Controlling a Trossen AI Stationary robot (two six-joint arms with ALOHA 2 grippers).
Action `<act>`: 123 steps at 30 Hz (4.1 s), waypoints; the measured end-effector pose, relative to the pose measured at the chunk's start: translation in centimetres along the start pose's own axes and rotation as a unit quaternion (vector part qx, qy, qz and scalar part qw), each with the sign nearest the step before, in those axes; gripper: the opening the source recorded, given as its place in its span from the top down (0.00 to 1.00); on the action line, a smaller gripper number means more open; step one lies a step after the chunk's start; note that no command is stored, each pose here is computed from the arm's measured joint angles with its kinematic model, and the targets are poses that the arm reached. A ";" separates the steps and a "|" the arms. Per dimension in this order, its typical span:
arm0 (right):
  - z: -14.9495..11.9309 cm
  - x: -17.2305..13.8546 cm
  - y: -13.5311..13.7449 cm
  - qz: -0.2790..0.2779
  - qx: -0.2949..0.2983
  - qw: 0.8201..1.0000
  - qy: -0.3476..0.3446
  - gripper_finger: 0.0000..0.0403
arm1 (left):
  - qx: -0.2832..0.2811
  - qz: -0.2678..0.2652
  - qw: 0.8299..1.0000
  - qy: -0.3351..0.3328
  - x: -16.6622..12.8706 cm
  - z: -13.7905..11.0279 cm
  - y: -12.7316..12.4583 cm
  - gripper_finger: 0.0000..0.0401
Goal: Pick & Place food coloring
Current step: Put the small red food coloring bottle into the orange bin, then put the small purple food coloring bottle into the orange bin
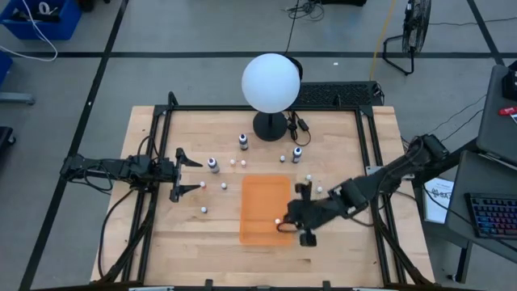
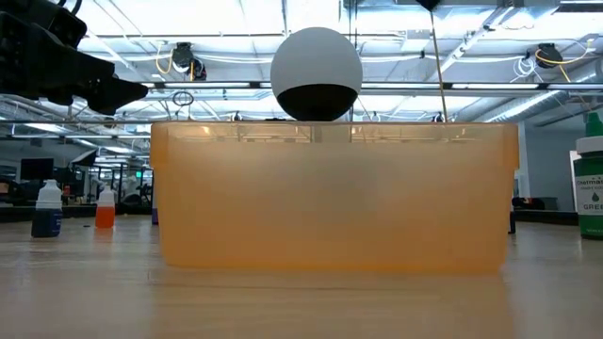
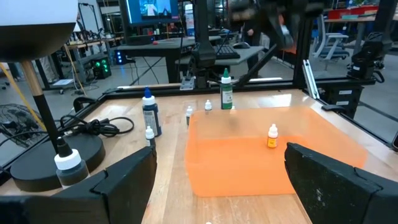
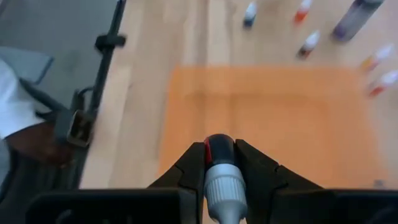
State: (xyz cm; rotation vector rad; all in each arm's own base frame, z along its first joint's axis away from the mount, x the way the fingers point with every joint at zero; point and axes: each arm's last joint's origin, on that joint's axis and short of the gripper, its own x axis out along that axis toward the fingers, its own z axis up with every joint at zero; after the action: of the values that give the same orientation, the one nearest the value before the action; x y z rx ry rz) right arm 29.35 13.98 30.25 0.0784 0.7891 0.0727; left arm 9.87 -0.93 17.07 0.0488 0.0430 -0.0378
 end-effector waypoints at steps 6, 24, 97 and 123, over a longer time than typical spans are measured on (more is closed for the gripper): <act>4.9 -0.5 -2.3 -0.029 -0.026 0.999 0.015 0.86 | 0.000 0.000 1.000 -0.002 0.0 0.0 0.0 0.12; 2.8 12.5 -10.8 -0.108 -0.014 0.940 0.323 0.86 | 0.000 0.000 1.000 -0.004 0.0 0.1 0.0 0.12; -0.9 4.2 -5.4 -0.109 0.141 0.923 0.340 0.61 | 0.000 0.000 1.000 -0.004 0.0 0.1 0.0 0.12; -6.9 7.6 -7.1 -0.126 0.131 0.907 0.380 0.50 | 0.000 0.000 1.000 -0.004 0.0 0.1 0.0 0.12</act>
State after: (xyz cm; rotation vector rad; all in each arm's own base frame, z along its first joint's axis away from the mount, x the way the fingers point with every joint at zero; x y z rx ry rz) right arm 30.05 7.95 19.31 0.2099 1.5837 -0.2686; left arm 9.87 -0.93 17.14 0.0480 0.0358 -0.0378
